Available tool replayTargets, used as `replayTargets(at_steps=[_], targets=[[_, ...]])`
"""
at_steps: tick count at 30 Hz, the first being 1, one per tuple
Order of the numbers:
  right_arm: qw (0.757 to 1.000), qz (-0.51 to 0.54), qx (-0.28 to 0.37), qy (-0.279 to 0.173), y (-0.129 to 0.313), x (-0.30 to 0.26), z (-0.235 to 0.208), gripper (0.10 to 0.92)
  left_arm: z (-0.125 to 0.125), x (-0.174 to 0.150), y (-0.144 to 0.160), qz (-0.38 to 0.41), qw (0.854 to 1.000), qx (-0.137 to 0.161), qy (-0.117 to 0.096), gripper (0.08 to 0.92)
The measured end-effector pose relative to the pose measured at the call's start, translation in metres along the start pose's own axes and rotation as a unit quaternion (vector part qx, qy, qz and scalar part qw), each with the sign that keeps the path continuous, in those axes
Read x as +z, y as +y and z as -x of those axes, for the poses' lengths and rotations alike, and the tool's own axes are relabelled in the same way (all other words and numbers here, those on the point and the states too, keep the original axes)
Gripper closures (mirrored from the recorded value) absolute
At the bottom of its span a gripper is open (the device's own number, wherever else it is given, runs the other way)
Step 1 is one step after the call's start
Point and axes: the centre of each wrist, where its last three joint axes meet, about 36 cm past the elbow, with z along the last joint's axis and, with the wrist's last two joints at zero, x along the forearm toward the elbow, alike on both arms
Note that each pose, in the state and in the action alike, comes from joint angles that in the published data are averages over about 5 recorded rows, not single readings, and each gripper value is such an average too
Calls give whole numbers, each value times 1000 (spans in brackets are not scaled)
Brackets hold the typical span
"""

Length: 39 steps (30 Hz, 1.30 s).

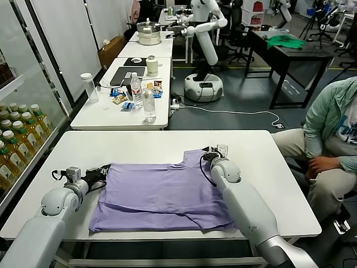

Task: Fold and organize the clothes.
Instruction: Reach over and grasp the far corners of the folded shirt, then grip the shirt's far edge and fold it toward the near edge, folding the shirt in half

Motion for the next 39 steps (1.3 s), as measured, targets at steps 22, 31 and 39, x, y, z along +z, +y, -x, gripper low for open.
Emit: replayTargets(at_steps=[22,31,39], targets=[[997,-9,-38,-70,-10,14,-126,912,-56,18,-17,-35,998,12,-41,915],[996,-11,-46,-74,-19,32,-179,912,-88,26,-29,-40,998,15,-53,915],[997,-13,-46,-59,-19,51,-205,912,-108,35,-33,-41,998,14,-51,915]])
